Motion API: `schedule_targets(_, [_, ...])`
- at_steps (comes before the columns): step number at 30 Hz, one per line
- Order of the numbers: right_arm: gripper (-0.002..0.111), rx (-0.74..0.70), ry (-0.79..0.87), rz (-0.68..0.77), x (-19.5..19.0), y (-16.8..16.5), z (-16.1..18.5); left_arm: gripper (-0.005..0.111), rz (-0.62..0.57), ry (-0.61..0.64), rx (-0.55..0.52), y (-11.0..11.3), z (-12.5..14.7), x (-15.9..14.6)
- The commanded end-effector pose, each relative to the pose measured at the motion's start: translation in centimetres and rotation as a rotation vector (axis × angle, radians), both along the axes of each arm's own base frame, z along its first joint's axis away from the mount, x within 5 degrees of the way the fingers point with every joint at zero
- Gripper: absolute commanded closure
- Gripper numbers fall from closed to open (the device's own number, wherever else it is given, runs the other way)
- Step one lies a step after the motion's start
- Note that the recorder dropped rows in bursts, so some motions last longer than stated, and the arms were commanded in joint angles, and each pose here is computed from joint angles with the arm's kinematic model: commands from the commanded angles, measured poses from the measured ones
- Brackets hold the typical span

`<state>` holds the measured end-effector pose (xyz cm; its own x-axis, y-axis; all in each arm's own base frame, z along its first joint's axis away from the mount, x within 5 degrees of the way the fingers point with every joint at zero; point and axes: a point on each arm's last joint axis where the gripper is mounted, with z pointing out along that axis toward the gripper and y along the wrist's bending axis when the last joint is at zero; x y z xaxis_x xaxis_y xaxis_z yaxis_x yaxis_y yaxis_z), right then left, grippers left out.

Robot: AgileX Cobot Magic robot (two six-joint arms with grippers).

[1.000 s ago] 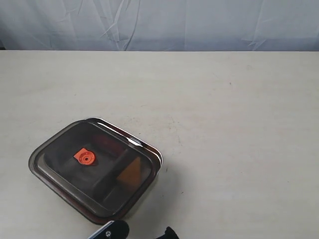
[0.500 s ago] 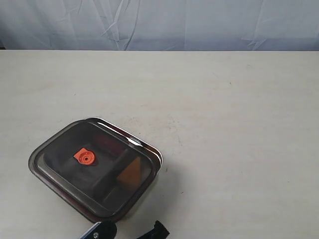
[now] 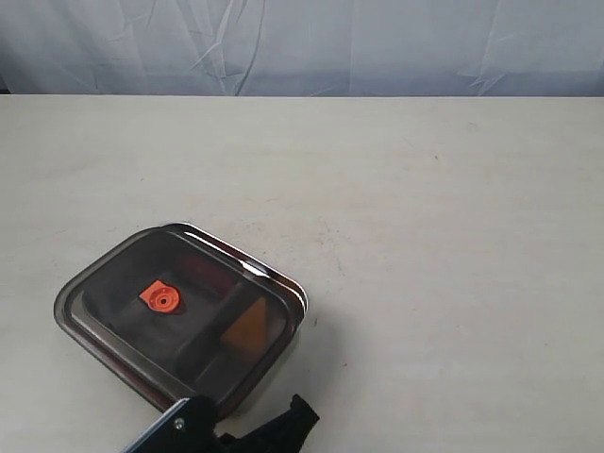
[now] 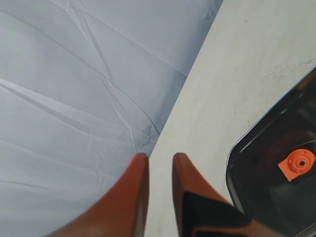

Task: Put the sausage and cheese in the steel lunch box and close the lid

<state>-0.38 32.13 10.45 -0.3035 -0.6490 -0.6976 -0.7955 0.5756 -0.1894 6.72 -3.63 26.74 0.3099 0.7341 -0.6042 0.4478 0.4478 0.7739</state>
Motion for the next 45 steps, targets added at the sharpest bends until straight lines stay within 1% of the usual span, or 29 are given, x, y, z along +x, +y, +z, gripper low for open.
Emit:
schedule_targets(1, [0.109, 0.013, -0.012, -0.007, 0.8, 0.2, 0.6, 0.088, 0.0, 0.01, -0.016, 0.0, 0.0, -0.1])
schedule_targets(3, [0.109, 0.012, -0.007, -0.013, 1.0, 0.2, 0.6, 0.088, 0.0, 0.01, -0.016, 0.0, 0.0, -0.1])
schedule_targets(9, [0.109, -0.011, -0.03, -0.068, 3.6, 0.0, 0.6, 0.088, 0.0, 0.01, -0.016, 0.0, 0.0, -0.1])
schedule_targets(13, [0.109, -0.026, -0.001, -0.039, 3.4, 0.0, 0.4, 0.088, 0.0, 0.01, -0.016, 0.0, 0.0, -0.1])
schedule_targets(18, [0.109, -0.057, -0.06, -0.098, 4.5, -0.4, 0.5, 0.088, 0.0, 0.01, -0.016, 0.0, 0.0, -0.1])
schedule_targets(20, [0.109, -0.091, -0.073, -0.087, 4.7, -0.6, 0.5, 0.088, 0.0, 0.01, -0.016, 0.0, 0.0, -0.1])
schedule_targets(23, [0.109, -0.104, -0.062, -0.068, 4.6, -0.5, 0.4, 0.088, 0.0, 0.01, -0.016, 0.0, 0.0, -0.1])
schedule_targets(28, [0.109, -0.108, 0.055, -0.006, 3.5, -0.3, -0.2, 0.088, 0.002, 0.011, -0.015, 0.0, 0.0, -0.1])
schedule_targets(30, [0.109, -0.11, 0.085, -0.008, 3.1, -0.3, -0.4, 0.088, 0.003, 0.012, -0.014, 0.1, 0.0, -0.1])
schedule_targets(33, [0.109, -0.124, 0.062, -0.014, 2.8, -0.5, -0.3, 0.089, 0.003, 0.013, -0.016, 0.1, 0.0, -0.1])
schedule_targets(38, [0.109, -0.137, 0.041, 0.027, 2.1, -0.9, 0.0, 0.089, 0.004, 0.034, -0.029, 0.0, -0.1, -0.1])
schedule_targets(42, [0.109, -0.111, -0.023, 0.02, 1.4, -1.9, 1.6, 0.089, 0.013, 0.051, -0.009, -0.1, -0.3, 0.1])
schedule_targets(45, [0.109, -0.075, -0.026, 0.03, 1.0, -3.0, 3.0, 0.089, 0.023, 0.078, 0.031, -0.4, -0.6, 0.5])
